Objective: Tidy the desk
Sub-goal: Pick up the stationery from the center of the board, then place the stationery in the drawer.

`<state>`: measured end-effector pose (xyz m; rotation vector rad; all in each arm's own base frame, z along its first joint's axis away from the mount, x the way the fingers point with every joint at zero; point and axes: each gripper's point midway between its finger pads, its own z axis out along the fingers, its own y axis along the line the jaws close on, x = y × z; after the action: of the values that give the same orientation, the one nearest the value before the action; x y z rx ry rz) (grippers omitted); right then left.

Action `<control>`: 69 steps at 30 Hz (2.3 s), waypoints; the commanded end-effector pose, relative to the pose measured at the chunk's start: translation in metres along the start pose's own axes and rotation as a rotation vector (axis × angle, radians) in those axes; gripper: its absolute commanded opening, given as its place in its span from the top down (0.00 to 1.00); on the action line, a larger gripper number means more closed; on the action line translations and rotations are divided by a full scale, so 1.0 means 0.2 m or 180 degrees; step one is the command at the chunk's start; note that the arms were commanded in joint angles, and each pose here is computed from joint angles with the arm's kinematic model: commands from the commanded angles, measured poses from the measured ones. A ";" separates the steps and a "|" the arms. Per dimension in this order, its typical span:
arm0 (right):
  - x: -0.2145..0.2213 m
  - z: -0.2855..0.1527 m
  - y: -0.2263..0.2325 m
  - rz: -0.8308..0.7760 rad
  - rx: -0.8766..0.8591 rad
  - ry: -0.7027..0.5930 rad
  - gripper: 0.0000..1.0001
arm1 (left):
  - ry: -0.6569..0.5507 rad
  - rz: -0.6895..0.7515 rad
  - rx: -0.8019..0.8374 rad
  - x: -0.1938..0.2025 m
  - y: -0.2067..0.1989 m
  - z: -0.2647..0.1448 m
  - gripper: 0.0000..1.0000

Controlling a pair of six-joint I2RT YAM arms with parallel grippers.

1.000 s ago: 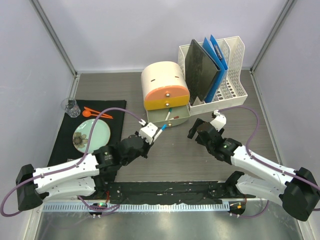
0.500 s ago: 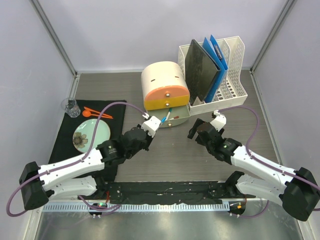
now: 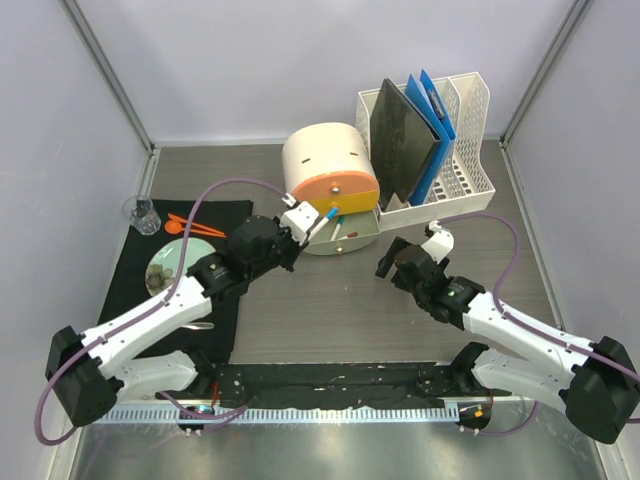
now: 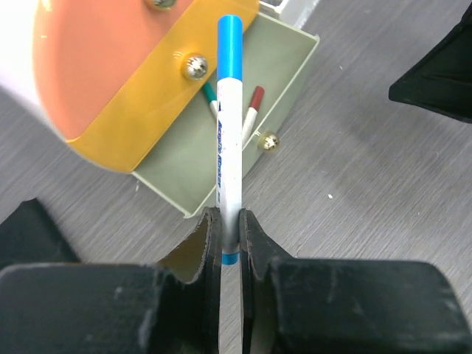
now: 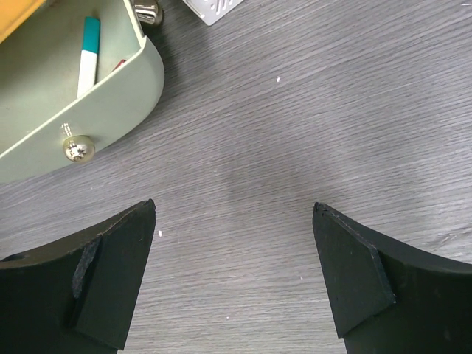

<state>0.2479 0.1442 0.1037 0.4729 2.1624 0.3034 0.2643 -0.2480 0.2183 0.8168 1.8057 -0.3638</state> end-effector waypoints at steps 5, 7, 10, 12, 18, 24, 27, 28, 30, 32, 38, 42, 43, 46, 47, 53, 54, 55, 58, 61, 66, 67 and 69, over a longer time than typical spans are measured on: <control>-0.04 -0.01 0.00 0.0092 0.0001 -0.0120 0.07 | 0.0031 0.0293 0.0424 -0.04 0.02 0.18 1.00; -0.04 -0.01 0.00 0.0070 0.0013 -0.0130 0.07 | 0.0175 0.0410 0.0494 0.01 0.02 0.24 1.00; -0.05 -0.01 0.00 0.0058 0.0005 -0.0124 0.07 | 0.0294 0.0482 0.0601 0.04 0.00 0.31 1.00; -0.05 -0.01 0.00 0.0070 0.0004 -0.0131 0.07 | 0.0297 0.0491 0.0589 0.04 0.01 0.34 1.00; -0.04 -0.03 -0.01 0.0088 -0.0009 -0.0134 0.07 | 0.0558 0.0523 0.0453 0.11 0.06 0.43 1.00; -0.04 -0.03 -0.03 0.0100 0.0002 -0.0143 0.07 | 0.0758 0.0480 0.0186 0.19 0.13 0.49 1.00; -0.04 -0.03 -0.03 0.0100 0.0013 -0.0134 0.07 | 0.0831 0.0459 0.0012 0.21 0.17 0.50 1.00; -0.04 -0.03 -0.03 0.0102 0.0009 -0.0132 0.07 | 0.0861 0.0453 -0.0012 0.22 0.18 0.51 1.00; -0.04 -0.03 -0.03 0.0107 0.0012 -0.0140 0.07 | 0.0938 0.0414 -0.0057 0.24 0.18 0.51 0.94; -0.04 -0.03 -0.03 0.0107 0.0015 -0.0140 0.07 | 0.0964 0.0394 -0.0115 0.24 0.20 0.51 0.87; -0.03 -0.03 -0.02 0.0099 -0.0002 -0.0110 0.07 | 0.0883 0.0241 -0.0059 0.22 0.17 0.48 0.69; -0.03 -0.02 -0.02 0.0086 0.0013 -0.0085 0.07 | 0.0704 0.0139 -0.0102 0.14 0.17 0.43 0.65; -0.02 -0.02 -0.02 0.0088 0.0004 -0.0071 0.07 | 0.0672 0.0131 -0.0093 0.13 0.17 0.42 0.64; -0.01 -0.02 -0.02 0.0076 0.0000 -0.0049 0.07 | 0.0517 0.0006 -0.0103 0.06 0.17 0.37 0.63; -0.01 -0.02 -0.02 0.0078 0.0003 -0.0046 0.07 | 0.0392 -0.0051 -0.0091 0.00 0.16 0.33 0.63; 0.03 0.01 0.02 0.0065 -0.0048 0.0061 0.06 | -0.0076 -0.0441 -0.0106 -0.14 0.14 0.17 0.49; 0.04 0.01 0.03 0.0044 -0.0071 0.0099 0.06 | -0.0108 -0.0477 -0.0147 -0.14 0.15 0.16 0.48; 0.05 0.02 0.04 0.0019 -0.0083 0.0144 0.06 | -0.0083 -0.0506 -0.0174 -0.11 0.15 0.14 0.44; 0.09 0.04 0.11 -0.0036 -0.0259 0.0275 0.06 | -0.0071 -0.0635 -0.0391 -0.09 0.20 0.08 0.37; 0.16 0.06 0.19 -0.0113 -0.0457 0.0478 0.06 | -0.0092 -0.0795 -0.0537 -0.07 0.23 0.01 0.32; 0.22 0.10 0.25 -0.0175 -0.0540 0.0656 0.07 | -0.0044 -0.1135 -0.0770 -0.02 0.29 -0.07 0.21; 0.22 0.10 0.25 -0.0175 -0.0534 0.0648 0.07 | -0.0045 -0.1190 -0.0813 -0.02 0.31 -0.08 0.20; 0.20 0.10 0.26 -0.0161 -0.0584 0.0584 0.07 | 0.0001 -0.1351 -0.0860 0.00 0.35 -0.09 0.20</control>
<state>0.2377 0.1881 0.0535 0.3228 2.3844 0.4090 0.2929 -0.2087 0.2281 0.4222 1.9412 -0.3731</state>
